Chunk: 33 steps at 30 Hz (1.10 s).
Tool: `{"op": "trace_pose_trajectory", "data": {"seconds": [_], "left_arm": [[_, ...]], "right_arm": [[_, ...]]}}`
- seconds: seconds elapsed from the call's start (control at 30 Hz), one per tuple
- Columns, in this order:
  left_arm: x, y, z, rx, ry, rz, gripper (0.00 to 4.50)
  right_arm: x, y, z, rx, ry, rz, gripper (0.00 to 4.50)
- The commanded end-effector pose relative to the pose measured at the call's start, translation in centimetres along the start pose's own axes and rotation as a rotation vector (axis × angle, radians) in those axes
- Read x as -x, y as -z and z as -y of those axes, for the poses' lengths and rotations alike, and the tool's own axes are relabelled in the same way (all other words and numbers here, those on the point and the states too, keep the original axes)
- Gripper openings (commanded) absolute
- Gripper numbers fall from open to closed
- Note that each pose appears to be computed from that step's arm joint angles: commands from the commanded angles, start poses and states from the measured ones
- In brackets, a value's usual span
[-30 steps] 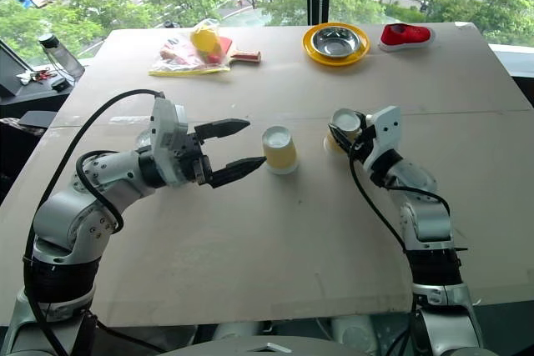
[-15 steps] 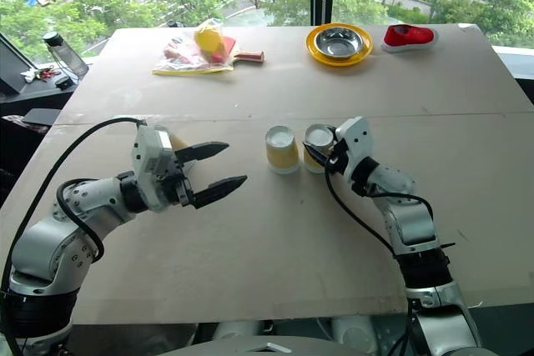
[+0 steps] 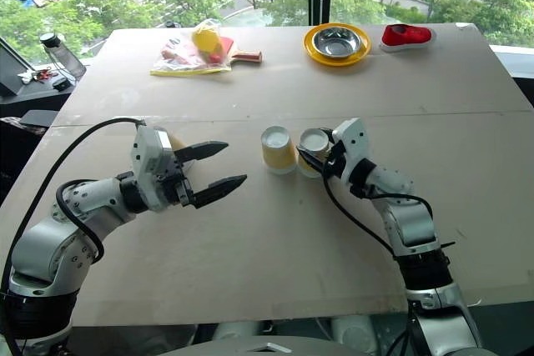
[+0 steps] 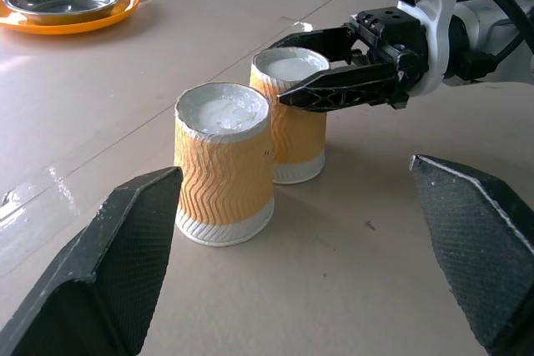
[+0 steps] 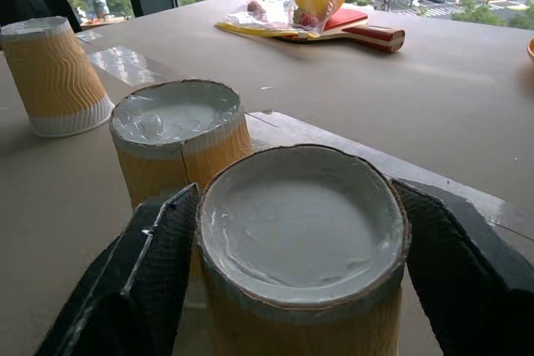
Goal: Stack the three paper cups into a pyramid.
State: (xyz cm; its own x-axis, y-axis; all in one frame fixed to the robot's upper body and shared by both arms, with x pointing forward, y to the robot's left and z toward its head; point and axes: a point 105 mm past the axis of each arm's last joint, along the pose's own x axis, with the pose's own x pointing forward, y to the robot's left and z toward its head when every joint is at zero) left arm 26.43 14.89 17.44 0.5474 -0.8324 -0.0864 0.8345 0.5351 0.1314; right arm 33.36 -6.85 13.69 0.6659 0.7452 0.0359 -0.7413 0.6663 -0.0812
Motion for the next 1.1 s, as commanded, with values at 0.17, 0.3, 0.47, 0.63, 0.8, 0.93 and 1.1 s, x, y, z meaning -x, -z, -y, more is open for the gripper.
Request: {"op": "trace_pose_trajectory", "data": {"seconds": [0.17, 0.3, 0.47, 0.63, 0.8, 0.93, 1.1], "left_arm": [[0.7, -1.9, 1.8, -0.083, -0.014, 0.102, 4.5], [1.6, -1.6, 1.8, -0.103, -0.185, 0.19, 4.5], [3.6, 0.6, 0.6, -0.087, -0.527, 0.224, 4.5], [7.2, 2.7, -2.6, -0.103, -0.91, 0.206, 4.5], [8.4, 3.4, -5.3, -0.128, -1.025, 0.18, 4.5], [7.5, 4.0, -6.2, -0.11, -0.991, 0.176, 4.5], [7.1, 4.9, -7.4, -0.087, -0.979, 0.162, 4.5]], "right_arm": [[1.5, -3.0, 0.7, 0.109, -0.002, 0.1, 4.45], [3.2, -4.6, 0.1, 0.091, -0.095, 0.148, 4.45], [5.4, -5.7, -0.6, 0.088, -0.201, 0.181, 4.45], [9.5, -4.9, -1.7, 0.065, -0.353, 0.178, 4.45], [11.9, -4.1, -1.3, 0.043, -0.358, 0.138, 4.45], [12.5, -4.1, -2.1, 0.036, -0.371, 0.139, 4.45], [12.8, -4.2, -2.8, 0.069, -0.345, 0.147, 4.45]]}}
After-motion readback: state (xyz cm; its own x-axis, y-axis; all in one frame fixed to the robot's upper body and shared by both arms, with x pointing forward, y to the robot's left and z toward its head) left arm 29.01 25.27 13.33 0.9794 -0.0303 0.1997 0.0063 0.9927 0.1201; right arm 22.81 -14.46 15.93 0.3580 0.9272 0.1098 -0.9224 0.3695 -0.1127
